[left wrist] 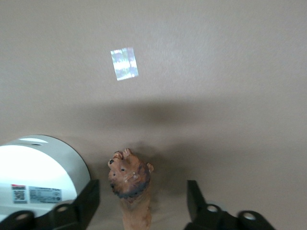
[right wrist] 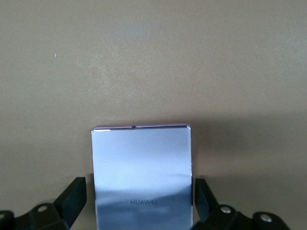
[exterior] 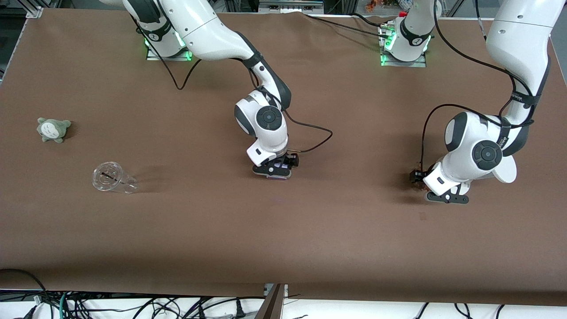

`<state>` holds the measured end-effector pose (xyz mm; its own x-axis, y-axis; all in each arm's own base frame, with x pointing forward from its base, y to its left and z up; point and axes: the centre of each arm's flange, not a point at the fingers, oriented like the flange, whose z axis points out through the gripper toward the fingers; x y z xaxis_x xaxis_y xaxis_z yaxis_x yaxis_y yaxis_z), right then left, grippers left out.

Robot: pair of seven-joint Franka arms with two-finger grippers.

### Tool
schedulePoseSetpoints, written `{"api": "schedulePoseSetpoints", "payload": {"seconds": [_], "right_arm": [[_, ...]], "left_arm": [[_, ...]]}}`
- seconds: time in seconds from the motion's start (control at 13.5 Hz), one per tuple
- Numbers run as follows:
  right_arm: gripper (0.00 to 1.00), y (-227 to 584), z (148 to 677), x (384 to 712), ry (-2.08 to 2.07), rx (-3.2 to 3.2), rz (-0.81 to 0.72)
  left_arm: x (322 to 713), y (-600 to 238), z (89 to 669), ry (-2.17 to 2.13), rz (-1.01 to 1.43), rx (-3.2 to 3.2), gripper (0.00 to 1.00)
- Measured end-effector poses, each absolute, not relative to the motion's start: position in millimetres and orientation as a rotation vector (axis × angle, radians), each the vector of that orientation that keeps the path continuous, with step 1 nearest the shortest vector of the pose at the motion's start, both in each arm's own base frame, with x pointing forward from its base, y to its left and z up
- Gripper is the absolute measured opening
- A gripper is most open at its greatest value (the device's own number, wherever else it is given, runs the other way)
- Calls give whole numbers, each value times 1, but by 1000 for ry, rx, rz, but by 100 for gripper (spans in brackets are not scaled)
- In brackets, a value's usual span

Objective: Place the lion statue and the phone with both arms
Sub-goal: 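Set the lion beside the lamp base while the right gripper lifts the phone, then place the phone beside the glass cup while the left gripper withdraws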

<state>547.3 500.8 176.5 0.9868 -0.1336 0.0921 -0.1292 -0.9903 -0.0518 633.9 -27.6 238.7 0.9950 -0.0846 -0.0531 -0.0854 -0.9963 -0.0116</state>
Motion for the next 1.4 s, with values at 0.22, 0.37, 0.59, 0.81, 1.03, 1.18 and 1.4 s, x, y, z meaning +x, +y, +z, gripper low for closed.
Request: {"api": "schedulePoseSetpoints", "payload": {"seconds": [0.22, 0.37, 0.59, 0.81, 1.03, 1.18, 1.4], "right_arm": [[83, 501, 179, 550, 206, -3082, -158], [83, 499, 185, 556, 212, -3076, -180], [83, 483, 207, 580, 176, -3096, -201], [83, 425, 248, 620, 66, -3153, -137], [83, 315, 281, 669, 55, -3204, -22], [83, 247, 275, 689, 53, -3229, 24], [83, 166, 253, 697, 46, -3248, 117]], "left_arm": [[636, -31, 285, 140, 101, -3096, 100], [639, -35, 331, 143, 126, -3073, 100], [641, -40, 409, 132, 113, -3044, 100], [643, -36, 486, 93, 10, -3030, 100], [639, -28, 563, 42, -54, -3022, 100], [633, -26, 581, 26, -22, -3029, 100], [620, -26, 588, 8, 25, -3060, 100]]}}
